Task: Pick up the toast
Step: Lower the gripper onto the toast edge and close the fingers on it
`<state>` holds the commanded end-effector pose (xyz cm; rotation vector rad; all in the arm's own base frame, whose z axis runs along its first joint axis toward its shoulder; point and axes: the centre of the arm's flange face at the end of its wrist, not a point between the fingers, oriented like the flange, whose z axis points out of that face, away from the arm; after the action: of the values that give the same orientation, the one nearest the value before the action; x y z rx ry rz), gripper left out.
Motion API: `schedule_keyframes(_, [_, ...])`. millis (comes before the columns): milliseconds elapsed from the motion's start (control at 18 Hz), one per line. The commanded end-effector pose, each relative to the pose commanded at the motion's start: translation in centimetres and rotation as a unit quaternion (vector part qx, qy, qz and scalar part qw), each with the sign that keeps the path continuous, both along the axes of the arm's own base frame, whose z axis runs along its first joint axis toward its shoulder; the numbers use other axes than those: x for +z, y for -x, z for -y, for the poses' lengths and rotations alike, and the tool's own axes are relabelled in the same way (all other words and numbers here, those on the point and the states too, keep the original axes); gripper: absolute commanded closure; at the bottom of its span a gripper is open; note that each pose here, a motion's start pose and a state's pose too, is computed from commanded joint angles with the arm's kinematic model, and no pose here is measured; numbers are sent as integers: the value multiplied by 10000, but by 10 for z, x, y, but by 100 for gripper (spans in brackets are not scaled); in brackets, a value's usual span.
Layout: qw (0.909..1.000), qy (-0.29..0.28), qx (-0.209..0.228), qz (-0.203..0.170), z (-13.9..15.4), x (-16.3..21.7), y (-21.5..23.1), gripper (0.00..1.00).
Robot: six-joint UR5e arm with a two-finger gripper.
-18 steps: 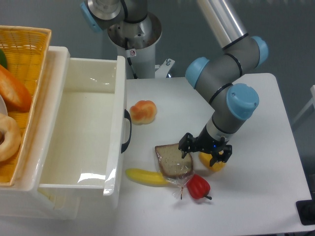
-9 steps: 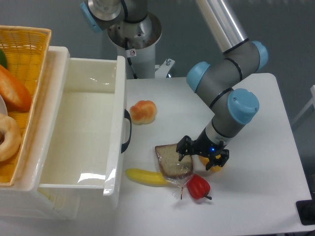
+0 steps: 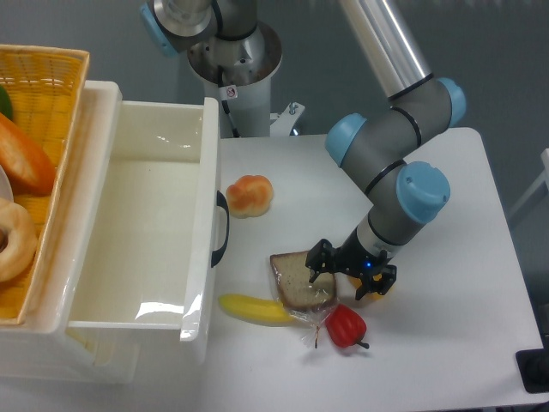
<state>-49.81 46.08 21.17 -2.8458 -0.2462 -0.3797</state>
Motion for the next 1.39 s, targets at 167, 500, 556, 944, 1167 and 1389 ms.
schedule_keyframes(167, [9999, -122, -1, 115, -4, -5, -2, 0])
schedule_keyframes(500, [9998, -135, -115, 109, -5, -9, -2, 0])
schedule_keyframes(556, [9998, -132, -115, 116, -5, -10, -2, 0])
schedule_keyframes(944, [9997, -123, -137, 134, -5, -11, -5, 0])
schedule_keyframes(1167, [9997, -119, -137, 141, -5, -11, -6, 0])
schedule_keyframes(1389, [9997, -109, -150, 164, -3, -12, -9, 0])
